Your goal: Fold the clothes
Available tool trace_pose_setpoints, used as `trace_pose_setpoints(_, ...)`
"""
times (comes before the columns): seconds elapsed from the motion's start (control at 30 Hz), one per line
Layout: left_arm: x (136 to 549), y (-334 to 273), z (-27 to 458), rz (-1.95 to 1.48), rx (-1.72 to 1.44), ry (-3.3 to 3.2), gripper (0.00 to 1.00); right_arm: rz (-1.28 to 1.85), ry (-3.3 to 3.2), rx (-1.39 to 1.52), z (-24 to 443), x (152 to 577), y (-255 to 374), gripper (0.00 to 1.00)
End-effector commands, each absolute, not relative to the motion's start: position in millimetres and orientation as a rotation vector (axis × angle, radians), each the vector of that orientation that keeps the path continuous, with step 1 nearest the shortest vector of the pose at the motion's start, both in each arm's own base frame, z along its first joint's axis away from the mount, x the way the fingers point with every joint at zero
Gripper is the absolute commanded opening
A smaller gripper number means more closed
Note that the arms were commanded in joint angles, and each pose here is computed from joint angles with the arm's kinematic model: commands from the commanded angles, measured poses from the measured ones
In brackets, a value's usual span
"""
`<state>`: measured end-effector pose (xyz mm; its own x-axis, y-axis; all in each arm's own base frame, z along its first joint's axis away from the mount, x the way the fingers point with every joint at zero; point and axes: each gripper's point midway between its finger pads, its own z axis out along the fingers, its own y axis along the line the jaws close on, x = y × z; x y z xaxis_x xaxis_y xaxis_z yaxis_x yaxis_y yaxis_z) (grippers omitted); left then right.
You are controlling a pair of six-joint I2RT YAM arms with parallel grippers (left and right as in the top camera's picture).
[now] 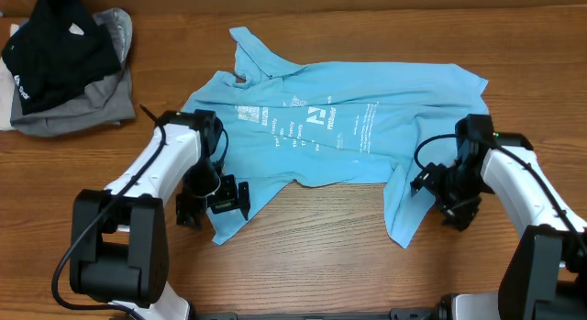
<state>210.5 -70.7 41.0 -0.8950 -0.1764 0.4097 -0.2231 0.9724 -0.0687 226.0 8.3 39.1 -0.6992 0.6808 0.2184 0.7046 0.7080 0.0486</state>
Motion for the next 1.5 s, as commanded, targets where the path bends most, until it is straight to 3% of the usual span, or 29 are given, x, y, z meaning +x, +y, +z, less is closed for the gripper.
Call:
trace_pose_setpoints(0.0,203,-64,27,0.136,0.387,-2.692,0.96,-0.226,-2.75,-1.13,45,220,12,0.86)
trace_pose_setpoints(0.43,214,-45,-13,0.19,0.55,-2.772,0.8,-0.294,-2.78,-1.09,51,218,31,0.88)
trace_pose_setpoints(0.53,210,-45,-16,0.187,0.545,-2.766,0.57,-0.27,-2.767,-1.118,51,217,39,0.88)
trace_pose_setpoints(0.6,208,-45,-17,0.184,0.544,-2.762,0.31,-0.246,-2.763,-1.14,49,216,44,0.84)
trace_pose_setpoints(0.67,207,-45,-19,0.187,0.544,-2.763,0.15,-0.231,-2.77,-1.149,42,215,50,0.81)
trace_pose_setpoints(0.73,206,-45,-19,0.187,0.545,-2.763,0.04,-0.22,-2.752,-1.169,34,210,53,0.81)
trace_pose_setpoints(1.03,208,-45,-20,0.192,0.545,-2.772,0.04,-0.183,-2.673,-1.22,4,181,52,0.75)
trace_pose_setpoints(1.23,208,-46,-20,0.197,0.524,-2.775,0.04,-0.218,-2.641,-1.25,-10,171,56,0.63)
trace_pose_setpoints(1.27,208,-47,-20,0.21,0.525,-2.772,0.04,-0.208,-2.622,-1.271,-13,166,56,0.49)
trace_pose_setpoints(1.37,208,-47,-19,0.211,0.516,-2.772,0.04,-0.201,-2.613,-1.275,-14,164,56,0.32)
trace_pose_setpoints(1.47,207,-47,-19,0.21,0.515,-2.767,0.04,-0.178,-2.592,-1.314,-13,163,54,0.06)
